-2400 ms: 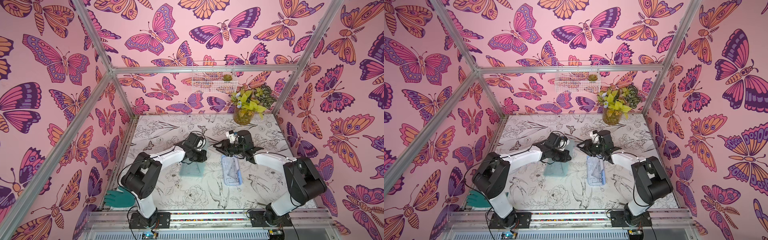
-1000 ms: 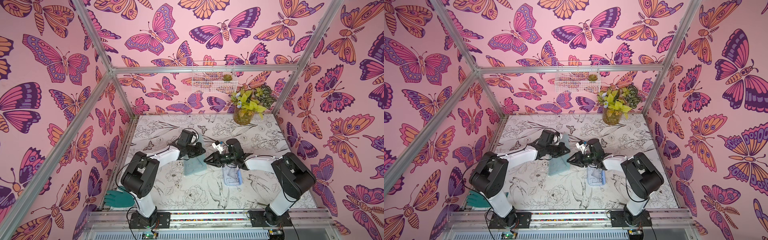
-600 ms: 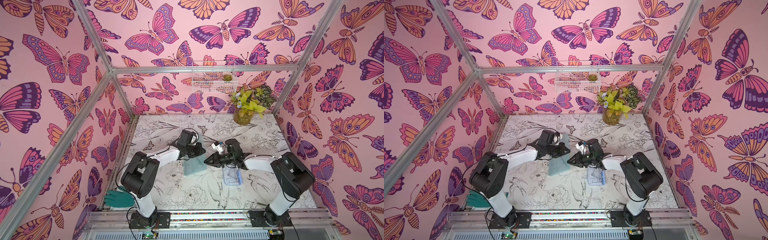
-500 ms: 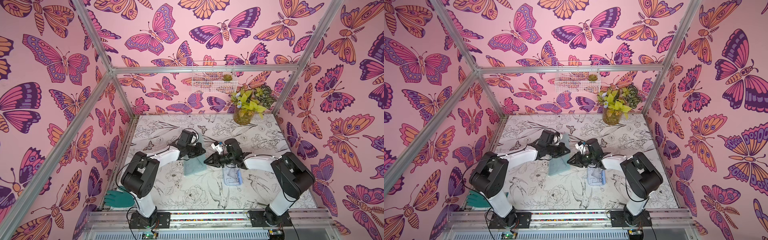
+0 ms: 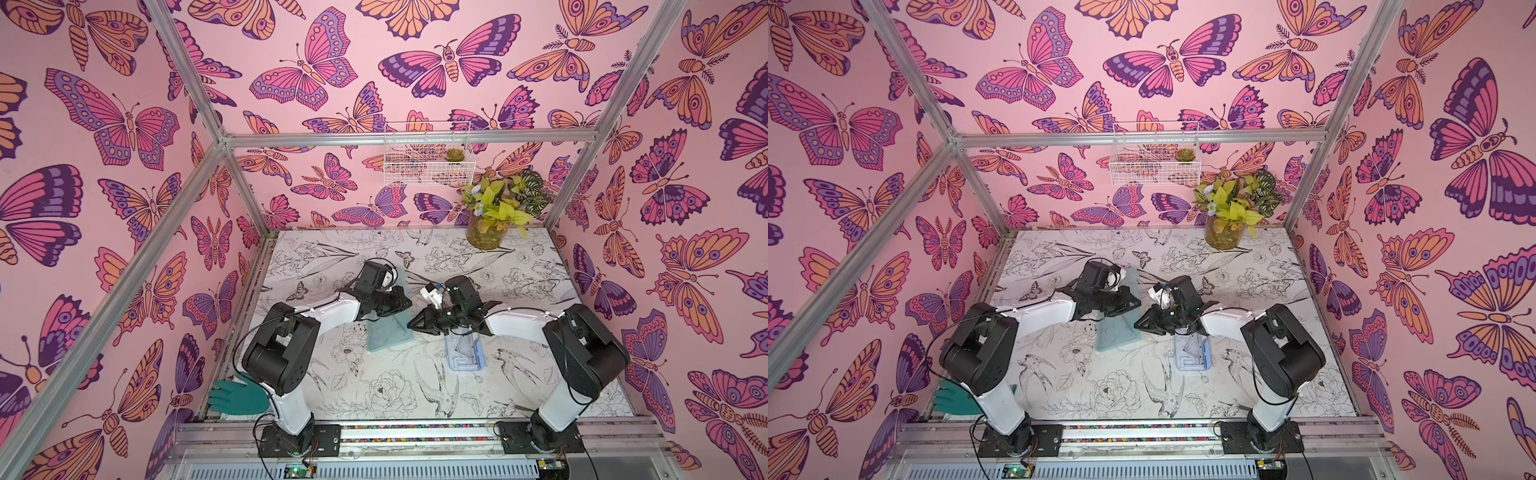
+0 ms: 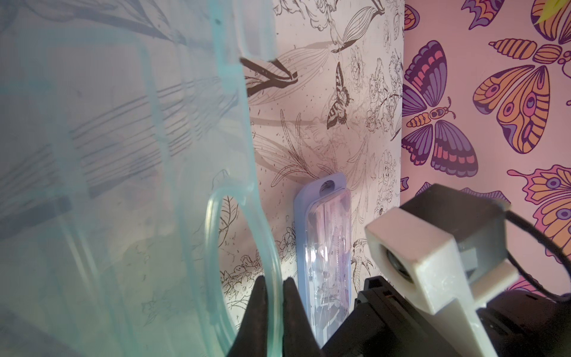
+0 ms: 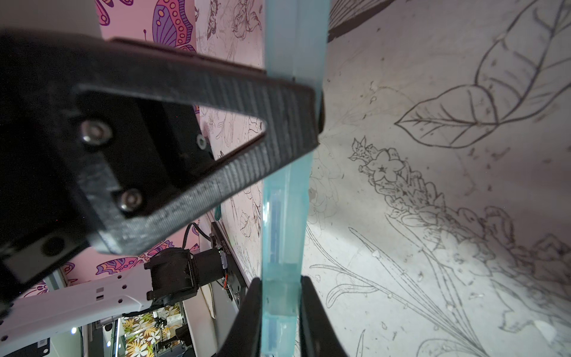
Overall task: Open the ruler set and take out the ruler
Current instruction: Open the ruler set box at the center of the board.
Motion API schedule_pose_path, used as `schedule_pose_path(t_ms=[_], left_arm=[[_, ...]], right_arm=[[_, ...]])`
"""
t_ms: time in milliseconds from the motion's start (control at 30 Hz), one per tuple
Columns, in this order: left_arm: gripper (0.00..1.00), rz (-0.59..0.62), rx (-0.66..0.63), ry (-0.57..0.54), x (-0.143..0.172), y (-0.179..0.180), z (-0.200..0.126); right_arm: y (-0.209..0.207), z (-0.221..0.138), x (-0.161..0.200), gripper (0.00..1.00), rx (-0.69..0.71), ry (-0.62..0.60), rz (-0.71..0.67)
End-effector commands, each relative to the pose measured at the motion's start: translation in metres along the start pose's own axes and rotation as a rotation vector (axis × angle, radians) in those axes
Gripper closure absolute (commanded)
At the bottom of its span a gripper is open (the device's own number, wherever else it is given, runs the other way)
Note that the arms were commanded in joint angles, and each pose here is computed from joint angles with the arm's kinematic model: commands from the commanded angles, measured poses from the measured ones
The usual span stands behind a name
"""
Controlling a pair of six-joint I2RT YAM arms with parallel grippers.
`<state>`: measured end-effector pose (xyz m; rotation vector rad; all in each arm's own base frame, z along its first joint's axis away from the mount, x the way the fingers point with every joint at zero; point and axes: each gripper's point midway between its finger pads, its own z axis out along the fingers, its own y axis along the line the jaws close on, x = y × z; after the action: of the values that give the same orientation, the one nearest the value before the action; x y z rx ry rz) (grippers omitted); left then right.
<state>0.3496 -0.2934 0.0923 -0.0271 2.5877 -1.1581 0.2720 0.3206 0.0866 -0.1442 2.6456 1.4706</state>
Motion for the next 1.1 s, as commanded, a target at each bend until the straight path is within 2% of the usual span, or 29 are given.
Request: schedule_pose_path(t_ms=[0, 100, 200, 467, 800, 933, 1067], left_arm=[[1.00, -0.031, -0.027, 0.065, 0.020, 0.019, 0.009], [1.00, -0.026, -0.035, 0.069, 0.022, 0.022, 0.010], [1.00, -0.023, -0.043, 0.073, 0.024, 0.024, 0.011], [1.00, -0.014, -0.062, 0.075, 0.026, 0.031, 0.012], [1.00, -0.007, -0.060, 0.074, 0.026, 0.029, 0.011], [1.00, 0.017, -0.074, 0.097, 0.030, 0.030, 0.008], [1.00, 0.059, -0.123, 0.146, 0.040, 0.036, 0.007]], right_arm=[[0.002, 0.001, -0.001, 0.95, 0.043, -0.006, -0.047], [0.000, 0.002, 0.000, 1.00, 0.075, -0.001, -0.053], [0.000, 0.002, 0.003, 1.00, 0.109, 0.012, -0.069], [-0.014, -0.007, 0.001, 1.00, 0.318, -0.012, -0.134], [-0.008, -0.012, 0.002, 1.00, 0.334, -0.019, -0.159], [-0.004, -0.026, -0.003, 0.72, 0.336, -0.049, -0.164], [0.000, -0.048, -0.013, 0.56, 0.325, -0.109, -0.157]])
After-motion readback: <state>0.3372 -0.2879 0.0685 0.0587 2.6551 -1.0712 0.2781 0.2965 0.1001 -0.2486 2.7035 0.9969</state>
